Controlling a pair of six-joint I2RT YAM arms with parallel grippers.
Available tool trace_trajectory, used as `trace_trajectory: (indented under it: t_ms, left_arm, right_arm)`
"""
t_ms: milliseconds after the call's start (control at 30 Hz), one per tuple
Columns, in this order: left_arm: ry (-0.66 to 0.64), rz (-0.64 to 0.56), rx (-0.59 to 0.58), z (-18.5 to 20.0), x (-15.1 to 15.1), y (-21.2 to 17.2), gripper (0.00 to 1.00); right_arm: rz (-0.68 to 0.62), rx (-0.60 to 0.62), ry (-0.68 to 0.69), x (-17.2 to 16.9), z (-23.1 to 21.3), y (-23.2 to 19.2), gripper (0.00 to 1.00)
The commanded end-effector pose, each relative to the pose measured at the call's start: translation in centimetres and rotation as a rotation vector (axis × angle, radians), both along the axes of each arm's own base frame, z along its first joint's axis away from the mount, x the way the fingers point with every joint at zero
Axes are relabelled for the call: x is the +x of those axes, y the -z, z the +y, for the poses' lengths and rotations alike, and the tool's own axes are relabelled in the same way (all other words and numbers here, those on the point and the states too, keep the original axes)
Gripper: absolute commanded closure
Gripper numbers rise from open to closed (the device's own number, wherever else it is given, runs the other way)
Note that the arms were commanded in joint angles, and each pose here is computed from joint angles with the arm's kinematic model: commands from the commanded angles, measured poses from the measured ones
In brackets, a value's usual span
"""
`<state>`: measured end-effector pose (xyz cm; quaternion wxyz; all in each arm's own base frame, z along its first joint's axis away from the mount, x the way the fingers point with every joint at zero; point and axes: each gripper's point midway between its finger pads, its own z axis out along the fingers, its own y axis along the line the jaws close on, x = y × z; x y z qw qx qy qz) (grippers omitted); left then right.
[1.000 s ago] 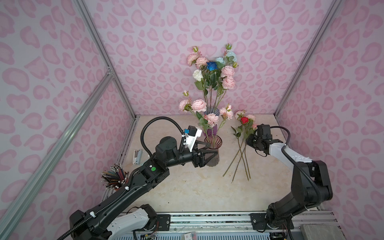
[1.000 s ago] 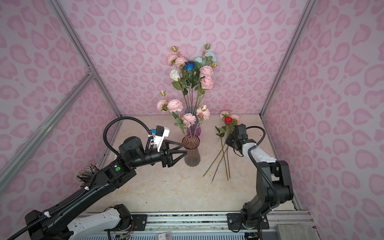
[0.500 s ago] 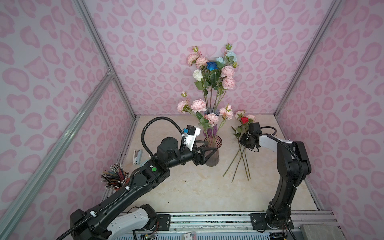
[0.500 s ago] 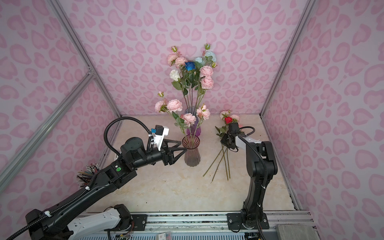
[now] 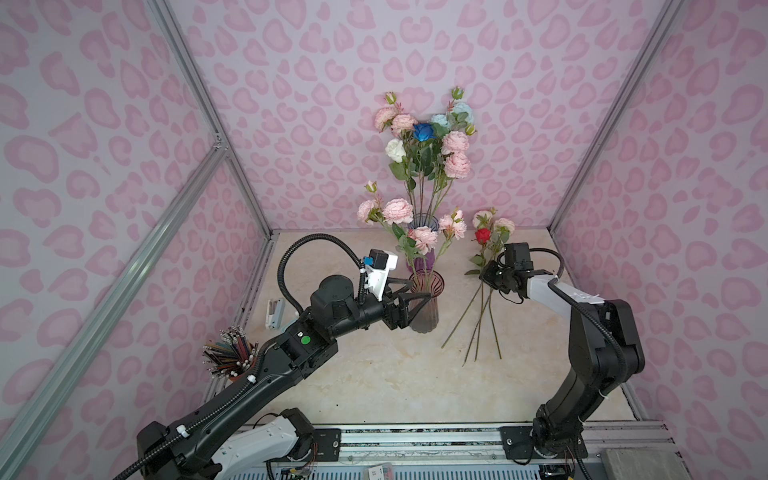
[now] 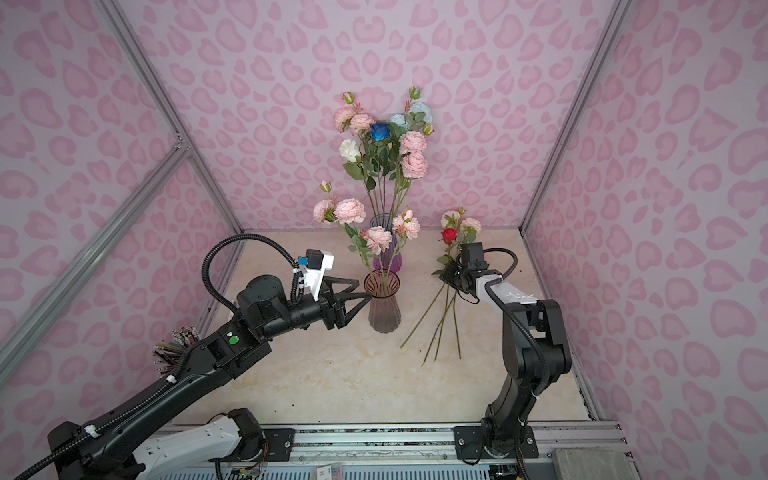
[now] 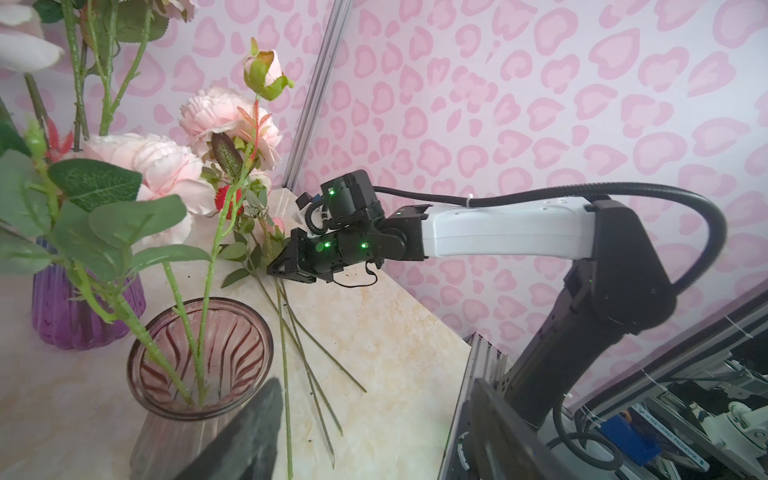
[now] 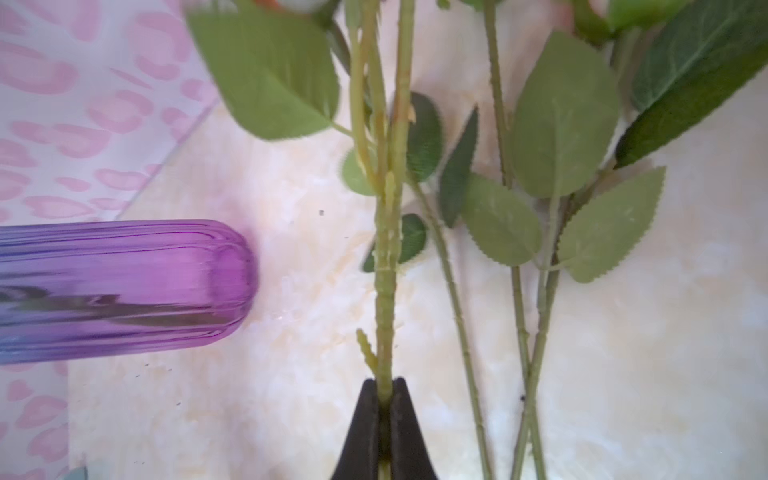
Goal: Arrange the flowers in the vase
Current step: 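Lift the pink rose stems with the right gripper while the left gripper steadies the vase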
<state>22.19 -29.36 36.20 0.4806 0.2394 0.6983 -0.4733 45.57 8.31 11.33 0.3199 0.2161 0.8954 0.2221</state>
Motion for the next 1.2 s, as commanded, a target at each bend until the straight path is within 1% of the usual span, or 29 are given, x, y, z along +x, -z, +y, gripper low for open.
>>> trace_trajectory:
  t_ms: [0,267,367,467,567,667,733,800,833,900,967,1167]
  left_arm:
    - [-0.022,-0.024,0.011,0.4,0.1,-0.2,0.28]
    - [-0.054,-0.046,0.016,1.0,0.3,-0.6,0.28]
    - [-0.073,-0.051,0.023,1.3,0.5,-0.6,0.28]
    - [-0.124,-0.058,0.032,2.0,1.0,-0.6,0.28]
    - [-0.246,-0.064,0.051,3.6,2.4,-0.5,0.27]
    - [-0.465,-0.053,0.082,6.8,4.6,-0.1,0.24]
    - [-0.667,-0.039,0.103,9.9,6.2,0.6,0.22]
    - [-0.838,-0.024,0.122,12.7,7.4,1.3,0.21]
    - [-0.908,-0.018,0.125,14.0,7.8,1.5,0.21]
    - [-0.998,0.001,0.121,15.7,8.2,1.7,0.17]
    - [-1.032,0.016,0.107,16.6,8.3,1.8,0.16]
    - [-1.029,0.024,0.087,16.9,8.4,1.7,0.16]
  right_arm:
    - [-0.11,0.016,-0.021,-0.1,0.7,-3.2,1.0]
    - [-0.273,-0.002,-0.025,-2.8,0.8,-9.8,1.0]
    - [-0.351,-0.017,-0.006,-4.6,0.4,-12.2,1.0]
    - [-0.45,-0.038,0.021,-6.7,-0.4,-14.8,1.0]
    - [-0.548,-0.093,0.063,-9.0,-1.5,-17.6,1.0]
    - [-0.663,-0.149,0.088,-11.2,-2.0,-21.0,1.0]
    - [-0.744,-0.17,0.092,-12.5,-1.8,-23.5,1.0]
    - [-0.803,-0.187,0.087,-13.5,-1.3,-25.6,1.0]
    - [-0.832,-0.195,0.083,-14.0,-1.0,-26.7,1.0]
    - [-0.885,-0.206,0.068,-14.8,-0.3,-28.8,1.0]
    - [-0.932,-0.214,0.051,-15.3,0.6,-30.7,1.0]
    - [-1.064,-0.24,-0.028,-15.4,4.3,-37.3,1.0]
